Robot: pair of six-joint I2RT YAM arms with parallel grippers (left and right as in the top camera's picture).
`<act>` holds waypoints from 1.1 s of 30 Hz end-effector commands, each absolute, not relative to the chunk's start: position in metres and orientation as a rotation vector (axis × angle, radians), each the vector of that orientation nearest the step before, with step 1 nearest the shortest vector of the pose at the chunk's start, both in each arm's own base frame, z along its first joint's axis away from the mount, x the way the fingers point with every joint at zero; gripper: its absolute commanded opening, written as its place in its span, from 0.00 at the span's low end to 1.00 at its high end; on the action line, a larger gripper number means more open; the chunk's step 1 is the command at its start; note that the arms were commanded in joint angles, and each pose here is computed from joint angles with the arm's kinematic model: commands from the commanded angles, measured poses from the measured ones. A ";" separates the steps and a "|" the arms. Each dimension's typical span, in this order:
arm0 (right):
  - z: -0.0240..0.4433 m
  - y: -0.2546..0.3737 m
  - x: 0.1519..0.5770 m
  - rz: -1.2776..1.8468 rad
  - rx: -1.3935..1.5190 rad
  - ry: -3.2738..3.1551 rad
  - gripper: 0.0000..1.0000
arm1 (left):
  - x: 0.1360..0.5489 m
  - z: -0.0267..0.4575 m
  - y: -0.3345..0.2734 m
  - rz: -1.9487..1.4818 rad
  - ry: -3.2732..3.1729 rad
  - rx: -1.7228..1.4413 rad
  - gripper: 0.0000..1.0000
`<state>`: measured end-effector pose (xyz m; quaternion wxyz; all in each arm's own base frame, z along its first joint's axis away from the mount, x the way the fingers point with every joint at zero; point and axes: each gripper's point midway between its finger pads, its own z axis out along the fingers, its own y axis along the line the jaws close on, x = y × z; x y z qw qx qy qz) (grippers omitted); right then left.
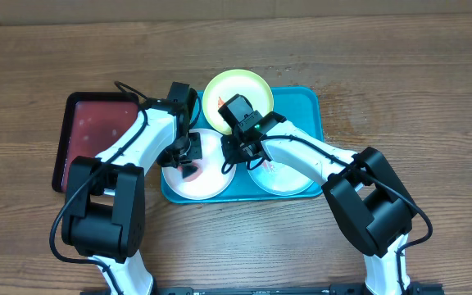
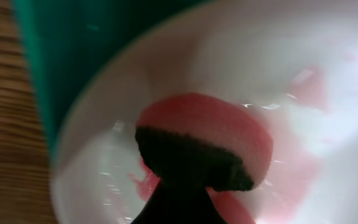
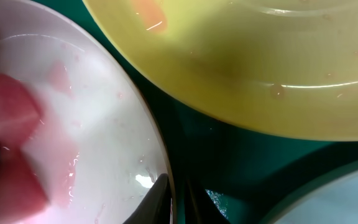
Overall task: Clean dirty plates on tray and stack at the side
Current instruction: 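Scrub the white plate with the sponge while the right gripper holds it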
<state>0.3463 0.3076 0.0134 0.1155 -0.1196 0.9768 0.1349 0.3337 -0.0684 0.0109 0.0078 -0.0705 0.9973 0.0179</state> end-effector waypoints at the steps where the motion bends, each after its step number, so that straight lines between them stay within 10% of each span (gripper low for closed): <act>1: 0.009 0.305 0.346 0.380 -0.342 2.869 0.10 | 0.346 0.021 -0.015 0.506 2.996 -0.211 0.04; 8: 0.009 0.306 0.346 0.382 -0.341 2.867 0.10 | 0.362 0.044 -0.019 0.490 2.970 -0.216 0.04; 18: 0.010 0.307 0.348 0.389 -0.341 2.858 0.10 | 0.359 0.040 -0.130 -0.485 3.059 -0.089 0.04; 33: 0.010 0.308 0.349 0.393 -0.341 2.852 0.10 | 0.338 0.002 -0.039 0.295 3.064 -0.126 0.04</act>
